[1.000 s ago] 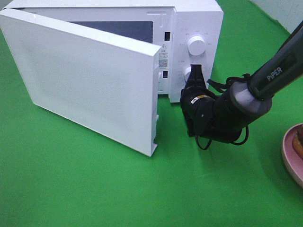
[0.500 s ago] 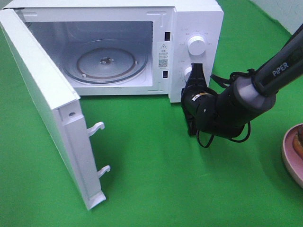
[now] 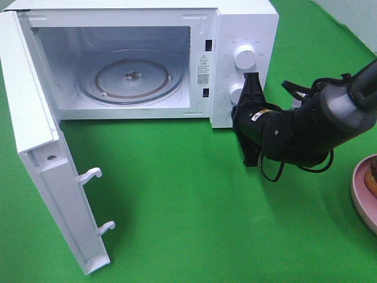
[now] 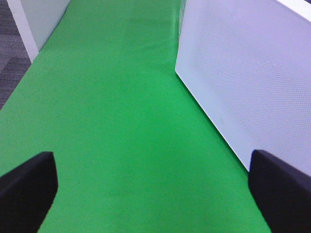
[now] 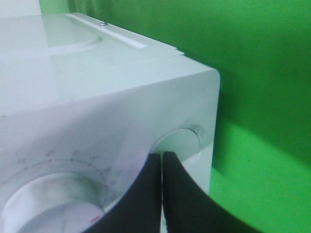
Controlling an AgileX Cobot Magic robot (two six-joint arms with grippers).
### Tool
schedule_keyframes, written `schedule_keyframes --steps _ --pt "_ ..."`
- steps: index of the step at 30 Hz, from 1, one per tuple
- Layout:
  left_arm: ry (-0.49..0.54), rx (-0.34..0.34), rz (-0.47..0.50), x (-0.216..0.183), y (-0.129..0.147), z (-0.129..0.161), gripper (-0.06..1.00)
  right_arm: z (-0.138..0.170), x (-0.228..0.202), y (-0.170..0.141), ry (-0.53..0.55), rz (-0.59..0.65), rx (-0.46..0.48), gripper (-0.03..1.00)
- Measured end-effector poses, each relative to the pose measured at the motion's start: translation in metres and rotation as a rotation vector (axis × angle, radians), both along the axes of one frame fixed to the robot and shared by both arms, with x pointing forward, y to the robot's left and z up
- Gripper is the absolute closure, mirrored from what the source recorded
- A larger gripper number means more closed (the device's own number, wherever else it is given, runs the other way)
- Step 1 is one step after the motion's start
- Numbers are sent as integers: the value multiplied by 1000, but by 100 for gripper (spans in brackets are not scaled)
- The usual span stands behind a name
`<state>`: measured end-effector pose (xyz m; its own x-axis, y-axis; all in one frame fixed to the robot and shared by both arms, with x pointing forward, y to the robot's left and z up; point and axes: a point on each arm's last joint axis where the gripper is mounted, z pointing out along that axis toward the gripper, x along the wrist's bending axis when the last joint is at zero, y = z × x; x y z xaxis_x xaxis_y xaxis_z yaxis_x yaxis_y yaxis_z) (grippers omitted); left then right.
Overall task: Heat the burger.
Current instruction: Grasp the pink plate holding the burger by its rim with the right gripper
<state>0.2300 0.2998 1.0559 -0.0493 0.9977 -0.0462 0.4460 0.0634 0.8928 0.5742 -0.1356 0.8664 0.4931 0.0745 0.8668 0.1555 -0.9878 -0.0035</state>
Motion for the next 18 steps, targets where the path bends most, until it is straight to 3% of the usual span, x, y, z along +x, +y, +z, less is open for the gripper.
schedule_keyframes --steps 5,9,11,14,18 --pt "0 0 0 0 0 0 -5 13 -6 -3 -6 24 1 96" --pt "0 0 0 0 0 0 -5 15 -16 -5 55 83 -37 96" --pt "0 0 0 0 0 0 -5 22 -28 -7 108 155 -92 96" --pt "0 0 0 0 0 0 -5 23 -30 -7 117 174 -111 96" --pt "0 0 0 0 0 0 -5 32 -38 -8 134 285 -213 96"
